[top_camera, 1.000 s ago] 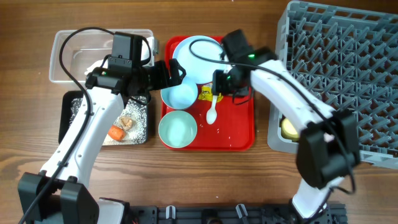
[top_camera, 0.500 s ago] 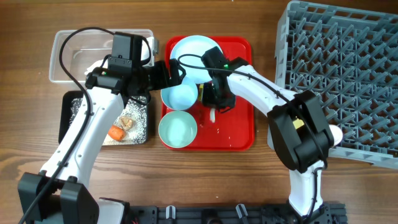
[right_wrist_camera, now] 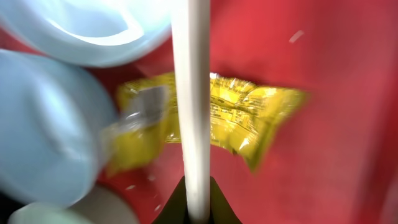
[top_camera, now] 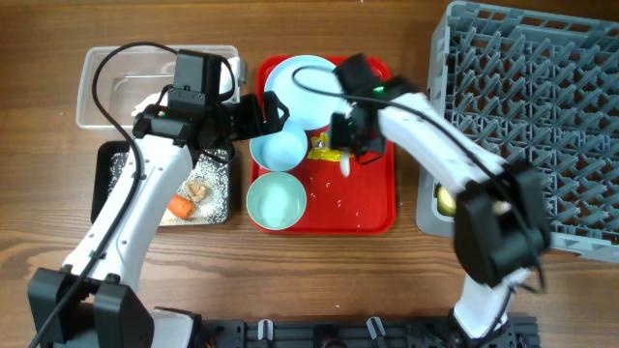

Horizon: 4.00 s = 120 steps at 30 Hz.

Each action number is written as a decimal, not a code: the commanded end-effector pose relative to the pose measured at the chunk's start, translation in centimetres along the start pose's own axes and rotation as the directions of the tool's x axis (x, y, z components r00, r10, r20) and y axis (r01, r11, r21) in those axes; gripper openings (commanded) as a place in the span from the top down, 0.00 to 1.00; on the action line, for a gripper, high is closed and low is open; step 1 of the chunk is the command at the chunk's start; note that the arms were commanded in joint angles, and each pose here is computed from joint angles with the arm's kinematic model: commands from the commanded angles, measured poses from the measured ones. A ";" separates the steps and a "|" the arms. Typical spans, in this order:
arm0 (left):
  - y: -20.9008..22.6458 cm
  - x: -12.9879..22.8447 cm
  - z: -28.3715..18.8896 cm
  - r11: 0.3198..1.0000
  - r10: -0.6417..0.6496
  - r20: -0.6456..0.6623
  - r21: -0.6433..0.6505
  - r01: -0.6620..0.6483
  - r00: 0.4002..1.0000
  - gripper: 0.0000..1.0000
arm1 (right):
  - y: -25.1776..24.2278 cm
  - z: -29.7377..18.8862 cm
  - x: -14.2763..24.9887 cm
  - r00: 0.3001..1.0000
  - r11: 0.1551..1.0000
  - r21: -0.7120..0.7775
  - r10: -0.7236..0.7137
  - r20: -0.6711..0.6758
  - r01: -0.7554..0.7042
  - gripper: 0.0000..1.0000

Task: Sort waste into correct bins and load items into the dishwasher rack
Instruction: 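Carry the white spoon with the right gripper and drop it in the rack, then grasp the yellow snack wrapper with the left gripper and drop it in the clear bin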

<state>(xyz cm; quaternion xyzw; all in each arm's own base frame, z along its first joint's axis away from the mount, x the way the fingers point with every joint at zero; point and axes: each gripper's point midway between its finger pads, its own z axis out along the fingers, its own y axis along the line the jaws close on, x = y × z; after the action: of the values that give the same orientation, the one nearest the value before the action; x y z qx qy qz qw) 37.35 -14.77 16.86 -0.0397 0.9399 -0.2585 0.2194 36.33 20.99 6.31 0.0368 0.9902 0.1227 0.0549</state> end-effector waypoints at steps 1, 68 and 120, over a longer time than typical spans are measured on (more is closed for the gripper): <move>-0.1 0.0 -0.1 1.000 0.014 0.006 -0.001 -0.014 1.000 0.00 | 0.6 -8.2 -2.0 0.981 0.996 -0.072 -0.045 0.189 0.060 0.96; -0.1 0.0 -0.1 1.000 0.014 0.006 -0.001 -0.014 1.000 0.00 | -38.5 -16.2 4.7 0.254 0.303 -0.111 0.912 0.322 -0.946 0.00; -8.4 8.7 14.5 0.877 0.424 0.000 -0.251 -0.411 0.905 0.04 | -20.9 -27.1 0.5 0.658 0.908 -0.023 0.321 0.681 -0.419 0.00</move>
<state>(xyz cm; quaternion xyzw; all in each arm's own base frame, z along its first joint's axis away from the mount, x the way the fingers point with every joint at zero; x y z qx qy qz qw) 34.60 -31.52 9.60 0.1415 0.9373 -0.1670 0.2712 31.56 -5.19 27.07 0.2855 0.8795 0.0554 0.3768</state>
